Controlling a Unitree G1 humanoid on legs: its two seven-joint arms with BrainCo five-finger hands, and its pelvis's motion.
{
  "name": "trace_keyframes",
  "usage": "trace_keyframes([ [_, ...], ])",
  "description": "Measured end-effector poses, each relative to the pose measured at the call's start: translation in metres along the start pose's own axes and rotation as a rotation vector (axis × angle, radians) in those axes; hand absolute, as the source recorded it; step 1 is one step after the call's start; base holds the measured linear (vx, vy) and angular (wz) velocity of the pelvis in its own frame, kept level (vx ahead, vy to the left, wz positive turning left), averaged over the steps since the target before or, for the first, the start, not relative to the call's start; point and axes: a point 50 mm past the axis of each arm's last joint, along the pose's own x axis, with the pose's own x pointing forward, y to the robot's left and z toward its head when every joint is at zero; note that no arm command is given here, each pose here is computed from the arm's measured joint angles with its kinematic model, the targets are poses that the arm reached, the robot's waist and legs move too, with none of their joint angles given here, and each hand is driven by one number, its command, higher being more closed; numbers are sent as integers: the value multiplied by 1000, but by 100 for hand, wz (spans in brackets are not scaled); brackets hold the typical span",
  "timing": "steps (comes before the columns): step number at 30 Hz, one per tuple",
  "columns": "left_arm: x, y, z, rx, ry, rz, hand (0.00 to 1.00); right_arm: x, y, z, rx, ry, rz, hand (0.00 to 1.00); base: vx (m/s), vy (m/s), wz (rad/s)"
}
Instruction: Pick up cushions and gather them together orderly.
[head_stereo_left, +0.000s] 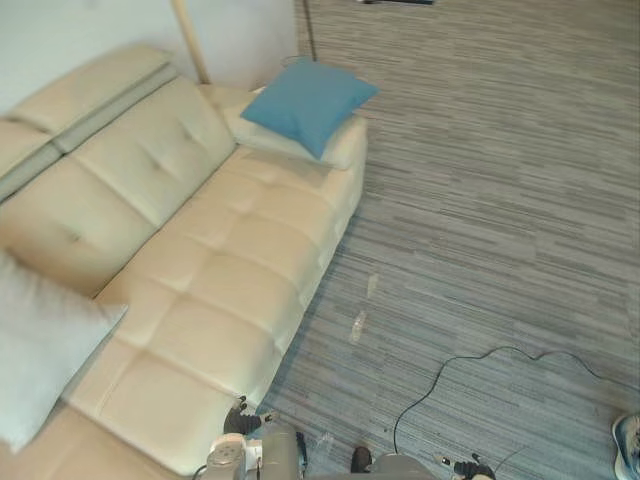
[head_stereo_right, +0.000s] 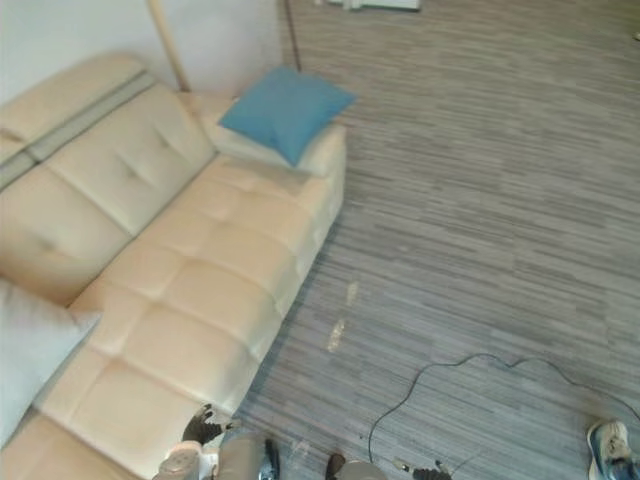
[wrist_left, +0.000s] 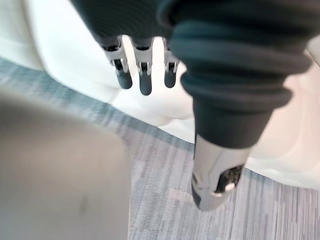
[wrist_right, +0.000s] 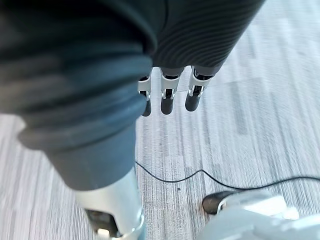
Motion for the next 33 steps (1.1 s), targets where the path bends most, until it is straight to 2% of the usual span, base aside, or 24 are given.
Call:
trace_keyframes([
  [8, 0, 6, -2, 5, 14, 2, 0, -1, 16, 9, 11, -34, 49, 0, 463, 174, -80],
  [11, -1, 8, -9, 64, 46, -8, 0, -1, 17, 10, 13, -40, 60, 0, 479, 51, -17],
  [17, 1, 1, -7, 104, 53, -35, 0, -1, 15, 18, 13, -75, 55, 0, 513, -115, 11],
  [19, -1, 4, -12, 115, 70, -31, 0, -2, 10, 7, 7, -47, 42, 0, 590, -241, 29],
  [21, -3, -8, -19, 76, 102, -49, 0, 0, 2, 13, 10, -56, 21, 0, 665, -243, -6],
  [25, -2, -8, -13, 1, 79, -25, 0, -1, 4, 13, 8, -65, 27, 0, 555, -184, 14],
  [28, 0, -5, 1, -4, 15, -16, 0, -3, 16, 14, 50, -78, 56, 0, 352, -78, 8],
  [33, 0, -9, 5, -3, -11, -25, 0, -4, 18, 12, 64, -71, 58, 0, 321, 68, 11],
])
